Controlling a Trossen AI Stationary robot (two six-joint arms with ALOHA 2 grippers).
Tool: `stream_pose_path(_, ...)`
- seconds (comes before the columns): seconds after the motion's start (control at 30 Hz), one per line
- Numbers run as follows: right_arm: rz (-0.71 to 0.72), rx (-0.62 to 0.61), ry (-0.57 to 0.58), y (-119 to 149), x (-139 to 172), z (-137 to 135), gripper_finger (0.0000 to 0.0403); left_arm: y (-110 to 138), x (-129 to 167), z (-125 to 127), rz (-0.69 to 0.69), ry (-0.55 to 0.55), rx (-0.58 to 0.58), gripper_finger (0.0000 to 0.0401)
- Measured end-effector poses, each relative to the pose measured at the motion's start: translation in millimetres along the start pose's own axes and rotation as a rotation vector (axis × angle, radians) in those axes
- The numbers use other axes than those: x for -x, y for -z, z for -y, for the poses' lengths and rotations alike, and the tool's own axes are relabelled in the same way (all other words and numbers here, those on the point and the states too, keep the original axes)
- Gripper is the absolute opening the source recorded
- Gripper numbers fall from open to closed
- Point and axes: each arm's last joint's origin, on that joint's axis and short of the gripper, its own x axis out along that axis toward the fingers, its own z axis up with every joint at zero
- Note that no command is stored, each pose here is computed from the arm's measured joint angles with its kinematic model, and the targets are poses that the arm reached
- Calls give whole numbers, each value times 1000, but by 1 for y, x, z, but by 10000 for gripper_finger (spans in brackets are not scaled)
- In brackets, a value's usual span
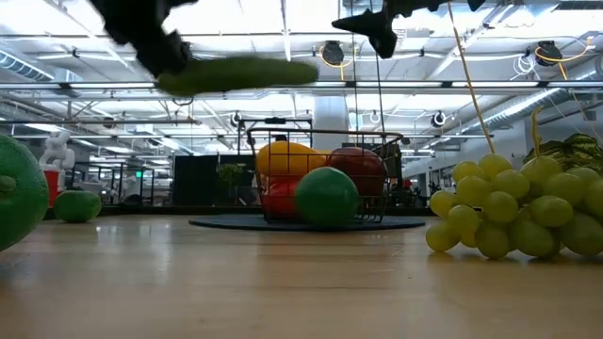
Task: Build produce basket
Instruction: Put the green cucumber into the gold wire basket
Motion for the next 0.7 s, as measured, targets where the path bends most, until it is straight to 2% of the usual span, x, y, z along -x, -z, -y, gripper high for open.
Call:
stream_pose_path(0.17,-35,163,-7,5,-5,-1,292,-19,12,0,78,-56,17,121)
stream_pose_path(0.37,-74,304,17,11,-11,3,338,-25,10,-5,98,-74,76,120)
stream_pose_path(0.7,-182,394,7,30,-39,18,339,-31,-5,-5,119,-74,111,120)
